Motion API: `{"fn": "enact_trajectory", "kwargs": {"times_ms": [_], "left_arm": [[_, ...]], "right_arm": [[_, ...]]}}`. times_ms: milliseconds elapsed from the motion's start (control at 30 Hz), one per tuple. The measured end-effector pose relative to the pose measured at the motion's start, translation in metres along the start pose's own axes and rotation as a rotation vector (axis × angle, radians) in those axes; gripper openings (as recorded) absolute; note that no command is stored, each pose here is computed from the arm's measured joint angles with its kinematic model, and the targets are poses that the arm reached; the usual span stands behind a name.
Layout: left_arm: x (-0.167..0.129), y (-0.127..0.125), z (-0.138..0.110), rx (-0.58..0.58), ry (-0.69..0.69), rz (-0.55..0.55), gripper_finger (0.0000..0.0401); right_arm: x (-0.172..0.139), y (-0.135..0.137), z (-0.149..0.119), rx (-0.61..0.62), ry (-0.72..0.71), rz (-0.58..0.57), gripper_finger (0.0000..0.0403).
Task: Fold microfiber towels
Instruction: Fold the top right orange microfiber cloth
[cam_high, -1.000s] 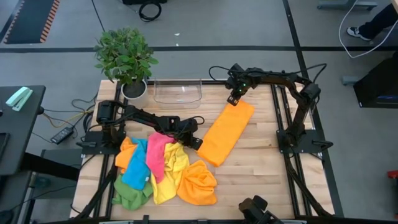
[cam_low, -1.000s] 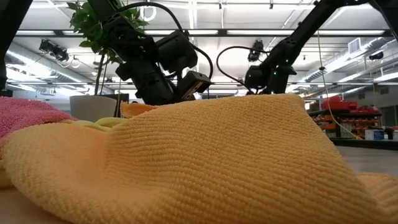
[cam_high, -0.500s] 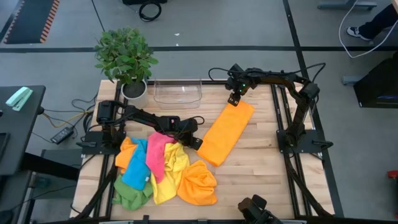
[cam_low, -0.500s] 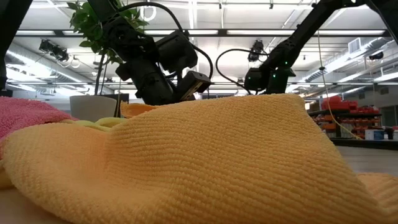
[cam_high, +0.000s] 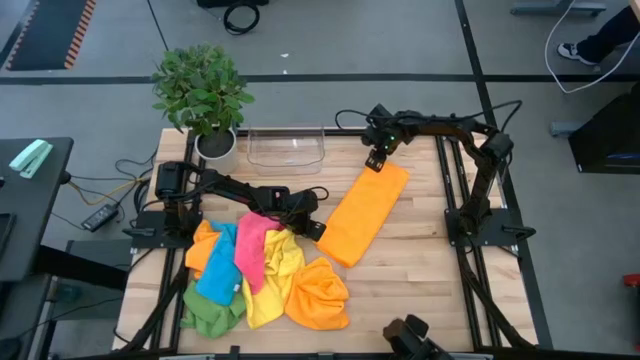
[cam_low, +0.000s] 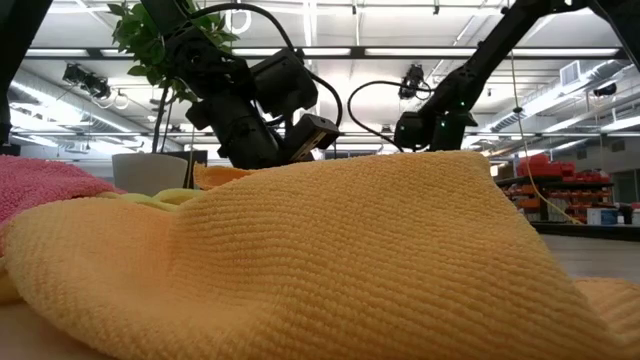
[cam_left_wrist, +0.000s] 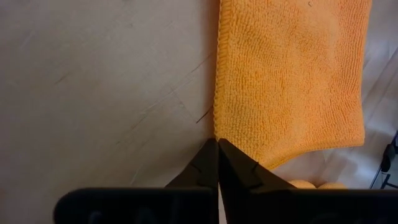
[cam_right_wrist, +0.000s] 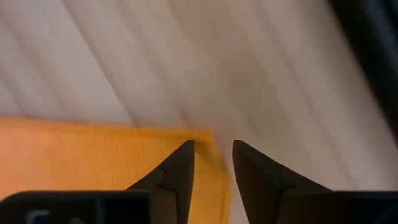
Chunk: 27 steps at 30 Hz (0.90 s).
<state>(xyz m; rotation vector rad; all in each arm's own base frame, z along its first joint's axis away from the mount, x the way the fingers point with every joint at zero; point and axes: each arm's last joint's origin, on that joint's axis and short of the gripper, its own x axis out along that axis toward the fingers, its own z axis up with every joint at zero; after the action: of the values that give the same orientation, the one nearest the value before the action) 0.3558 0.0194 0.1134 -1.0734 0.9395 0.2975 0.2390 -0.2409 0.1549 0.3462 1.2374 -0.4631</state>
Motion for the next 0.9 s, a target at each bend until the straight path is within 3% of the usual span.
{"fn": "enact_trajectory", "kwargs": {"times_ms": [167, 367, 533, 667, 900], "left_arm": [[0.0, 0.0, 0.0, 0.0, 0.0, 0.0, 0.0007], [0.0, 0.0, 0.0, 0.0, -0.002, 0.001, 0.0013], [0.0, -0.001, 0.0, -0.01, -0.003, -0.008, 0.0006], [-0.004, -0.008, 0.003, -0.002, -0.022, -0.079, 0.001], [-0.023, -0.029, 0.011, 0.022, -0.113, -0.216, 0.0007]], "right_arm": [[0.009, 0.002, -0.011, 0.003, 0.019, -0.007, 0.0086], [0.002, 0.001, -0.007, 0.0, -0.001, -0.022, 0.0009], [-0.025, 0.002, 0.004, 0.0, -0.073, -0.046, 0.0007], [-0.043, 0.001, 0.004, 0.004, -0.088, -0.053, 0.0005], [-0.04, 0.001, -0.006, 0.007, -0.03, -0.039, 0.0004]]}}
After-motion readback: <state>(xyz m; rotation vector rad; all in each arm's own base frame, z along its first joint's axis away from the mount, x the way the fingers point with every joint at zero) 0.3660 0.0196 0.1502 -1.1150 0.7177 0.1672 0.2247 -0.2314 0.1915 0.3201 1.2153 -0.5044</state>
